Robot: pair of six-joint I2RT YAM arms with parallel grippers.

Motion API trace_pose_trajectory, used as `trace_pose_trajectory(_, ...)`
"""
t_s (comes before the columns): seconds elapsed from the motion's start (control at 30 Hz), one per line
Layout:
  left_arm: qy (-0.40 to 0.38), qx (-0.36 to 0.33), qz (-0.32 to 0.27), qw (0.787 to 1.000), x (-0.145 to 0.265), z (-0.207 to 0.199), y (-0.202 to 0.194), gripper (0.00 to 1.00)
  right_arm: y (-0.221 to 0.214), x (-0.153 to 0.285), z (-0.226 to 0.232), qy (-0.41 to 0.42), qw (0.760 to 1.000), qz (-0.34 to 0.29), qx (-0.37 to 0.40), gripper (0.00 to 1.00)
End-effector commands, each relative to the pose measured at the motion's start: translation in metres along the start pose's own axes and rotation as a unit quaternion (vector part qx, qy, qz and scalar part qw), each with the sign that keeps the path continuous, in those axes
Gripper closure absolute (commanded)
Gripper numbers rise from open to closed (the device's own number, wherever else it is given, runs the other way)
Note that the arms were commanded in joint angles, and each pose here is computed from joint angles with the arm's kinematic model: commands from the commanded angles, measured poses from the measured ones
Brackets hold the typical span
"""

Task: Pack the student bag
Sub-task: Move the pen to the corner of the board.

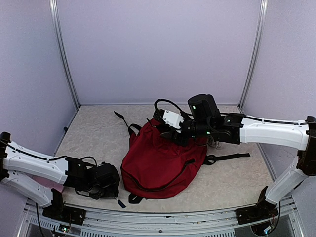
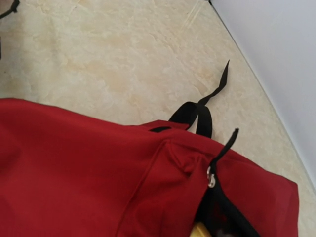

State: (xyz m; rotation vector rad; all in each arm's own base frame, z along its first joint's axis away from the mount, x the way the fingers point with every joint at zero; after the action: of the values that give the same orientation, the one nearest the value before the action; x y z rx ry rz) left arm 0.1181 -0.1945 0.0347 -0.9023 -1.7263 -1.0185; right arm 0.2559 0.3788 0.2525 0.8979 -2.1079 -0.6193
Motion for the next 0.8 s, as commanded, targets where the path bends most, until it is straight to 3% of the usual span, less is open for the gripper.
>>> trace_pose_trajectory(0.0, 0.002, 0.002, 0.037, 0.999, -0.015, 0.008, -0.014, 0.43, 0.005, 0.007, 0.003, -0.001, 1.0, -0.006, 0.003, 0.42)
trace_pose_trajectory(0.13, 0.018, 0.0, 0.017, 1.0, -0.013, 0.018, -0.001, 0.55, 0.006, 0.006, 0.0, -0.005, 1.0, -0.004, 0.012, 0.42)
trace_pose_trajectory(0.53, 0.101, -0.087, -0.03, 0.991, -0.005, 0.042, 0.025, 0.7, 0.008, 0.007, -0.002, -0.008, 1.0, -0.004, 0.016, 0.42)
trace_pose_trajectory(0.63, 0.091, -0.097, -0.021, 0.991, -0.008, 0.037, 0.022, 0.73, 0.009, 0.007, -0.002, -0.007, 1.0, -0.005, 0.019, 0.42)
trace_pose_trajectory(0.77, 0.051, -0.104, -0.029, 0.993, -0.008, 0.019, 0.027, 0.88, 0.009, 0.007, -0.003, -0.008, 1.0, -0.007, 0.02, 0.42)
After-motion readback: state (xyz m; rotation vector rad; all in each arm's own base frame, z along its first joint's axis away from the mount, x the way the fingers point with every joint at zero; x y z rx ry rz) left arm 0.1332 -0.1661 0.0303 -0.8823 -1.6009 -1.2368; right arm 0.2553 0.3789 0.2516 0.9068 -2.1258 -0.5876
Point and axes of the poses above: each gripper's point midway between its finger pads, its own x axis back along the fingers, its own z axis along the line the jaws close on, y = z × x, the point moved 2 cm from there along x, back along the fingers, and after that the axes turned 15 degrees about x, right-handed, at the moved point
